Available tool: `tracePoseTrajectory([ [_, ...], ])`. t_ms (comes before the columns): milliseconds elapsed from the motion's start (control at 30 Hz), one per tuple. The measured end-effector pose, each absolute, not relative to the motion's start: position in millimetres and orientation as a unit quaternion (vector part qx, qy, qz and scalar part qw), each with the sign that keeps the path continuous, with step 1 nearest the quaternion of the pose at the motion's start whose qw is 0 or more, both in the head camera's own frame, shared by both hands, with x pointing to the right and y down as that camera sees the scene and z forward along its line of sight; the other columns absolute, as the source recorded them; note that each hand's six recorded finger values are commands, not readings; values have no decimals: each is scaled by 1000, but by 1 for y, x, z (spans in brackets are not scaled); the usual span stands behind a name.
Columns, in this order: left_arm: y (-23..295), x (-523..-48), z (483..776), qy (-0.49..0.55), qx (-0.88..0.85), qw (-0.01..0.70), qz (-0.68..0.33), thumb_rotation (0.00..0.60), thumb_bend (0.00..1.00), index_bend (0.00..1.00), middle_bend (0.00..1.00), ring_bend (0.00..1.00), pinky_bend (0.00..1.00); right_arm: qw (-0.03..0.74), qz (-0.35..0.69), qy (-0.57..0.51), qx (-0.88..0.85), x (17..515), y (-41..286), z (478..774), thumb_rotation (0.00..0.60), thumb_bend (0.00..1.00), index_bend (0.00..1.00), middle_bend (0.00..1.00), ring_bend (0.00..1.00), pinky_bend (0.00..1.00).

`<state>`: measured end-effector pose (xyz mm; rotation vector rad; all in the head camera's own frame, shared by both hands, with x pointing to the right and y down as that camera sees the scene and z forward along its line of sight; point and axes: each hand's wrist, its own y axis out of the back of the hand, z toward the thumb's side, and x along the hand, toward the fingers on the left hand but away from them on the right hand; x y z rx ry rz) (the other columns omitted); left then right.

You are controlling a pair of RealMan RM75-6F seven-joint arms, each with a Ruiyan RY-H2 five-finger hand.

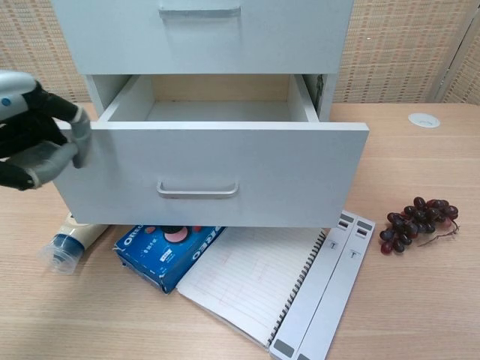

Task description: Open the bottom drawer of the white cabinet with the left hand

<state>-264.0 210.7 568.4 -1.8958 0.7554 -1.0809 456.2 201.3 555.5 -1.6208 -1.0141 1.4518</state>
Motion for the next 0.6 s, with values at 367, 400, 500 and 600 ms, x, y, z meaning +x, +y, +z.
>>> tracePoseTrajectory([
  [367,211,-368,578,338,-659,403,-538,600,455,410,612,558,641,361,565,-390,-631,452,201,557,600,345,178,303,178,223],
  [400,212,-375,580,338,-652,400,-549,600,403,341,535,483,540,361,565,-390,-631,452,200,557,600,345,178,303,178,223],
  [500,216,-398,583,339,-629,383,-585,600,317,238,375,351,373,362,564,-389,-633,450,199,557,600,346,178,303,178,223],
  [600,220,-420,582,353,-605,370,-611,600,308,214,343,330,343,364,561,-388,-635,447,198,557,600,346,178,303,178,223],
])
